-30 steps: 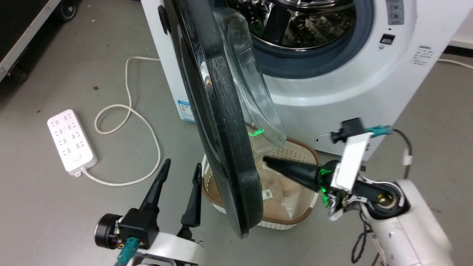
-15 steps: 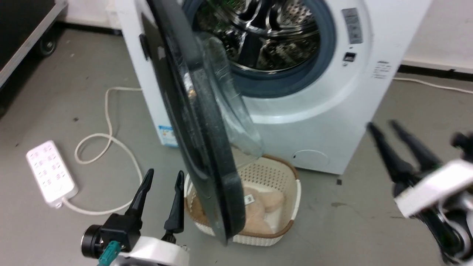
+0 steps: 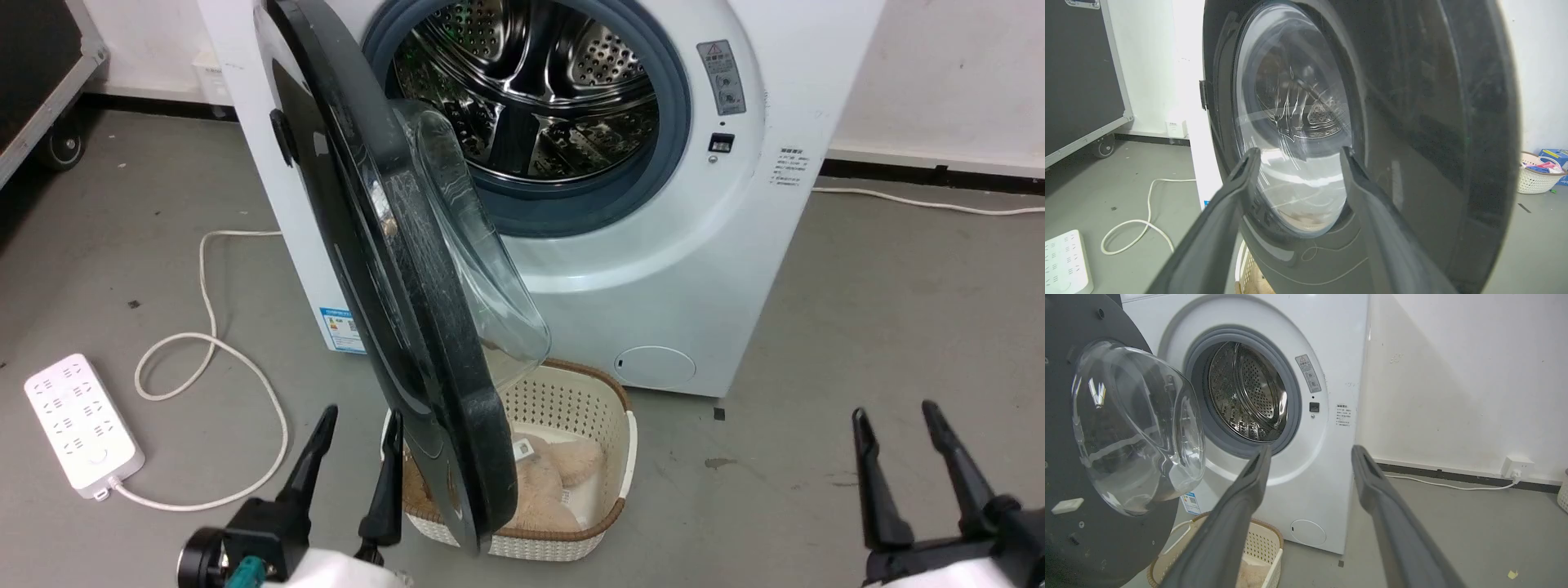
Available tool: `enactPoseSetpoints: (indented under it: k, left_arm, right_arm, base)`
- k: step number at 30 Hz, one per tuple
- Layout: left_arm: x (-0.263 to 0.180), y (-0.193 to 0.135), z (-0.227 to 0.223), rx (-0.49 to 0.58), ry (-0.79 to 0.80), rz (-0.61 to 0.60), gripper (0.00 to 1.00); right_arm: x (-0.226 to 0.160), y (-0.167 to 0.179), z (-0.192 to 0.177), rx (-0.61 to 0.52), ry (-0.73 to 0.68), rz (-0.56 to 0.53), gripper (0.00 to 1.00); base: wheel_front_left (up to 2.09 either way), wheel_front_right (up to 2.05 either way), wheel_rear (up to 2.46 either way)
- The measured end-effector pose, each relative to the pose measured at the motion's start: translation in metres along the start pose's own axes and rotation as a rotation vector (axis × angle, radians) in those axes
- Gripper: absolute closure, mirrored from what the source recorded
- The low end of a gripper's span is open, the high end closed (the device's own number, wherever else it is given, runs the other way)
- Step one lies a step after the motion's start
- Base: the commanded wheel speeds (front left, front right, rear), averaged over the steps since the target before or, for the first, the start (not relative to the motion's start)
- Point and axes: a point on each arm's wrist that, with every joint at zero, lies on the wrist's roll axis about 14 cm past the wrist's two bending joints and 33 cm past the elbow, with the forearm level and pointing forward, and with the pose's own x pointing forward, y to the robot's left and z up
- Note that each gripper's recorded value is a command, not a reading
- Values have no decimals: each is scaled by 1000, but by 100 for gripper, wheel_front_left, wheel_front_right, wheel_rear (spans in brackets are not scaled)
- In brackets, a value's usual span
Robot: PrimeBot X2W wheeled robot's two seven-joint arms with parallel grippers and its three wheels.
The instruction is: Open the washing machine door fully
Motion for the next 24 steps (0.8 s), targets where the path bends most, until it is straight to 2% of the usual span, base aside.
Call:
enactPoseSetpoints:
  k: [7, 13, 14, 15, 20, 24]
  left_arm:
    - [-9, 0, -20, 26, 79, -5, 0]
    - [-10, 11, -20, 63, 80, 49, 0]
    - [-10, 12, -20, 67, 80, 52, 47]
    - [-10, 12, -20, 67, 79, 53, 100]
    - [-10, 18, -10, 66, 45, 76, 100]
    - [-3, 31, 26, 35, -70, 126, 100]
  right_arm:
    - [-6, 13, -9, -40, 18, 13, 0]
    - [-4, 17, -11, -34, 20, 21, 0]
    - [-4, 18, -11, -33, 21, 21, 0]
    - [-4, 18, -12, -32, 21, 22, 0]
    - [-3, 20, -11, -14, 16, 24, 0]
    - [-3, 21, -9, -5, 8, 26, 0]
  base:
    - [0, 0, 0]
    - [0, 0, 0]
    - [0, 0, 0]
    - [0, 0, 0]
    - [0, 0, 0]
    - [0, 0, 0]
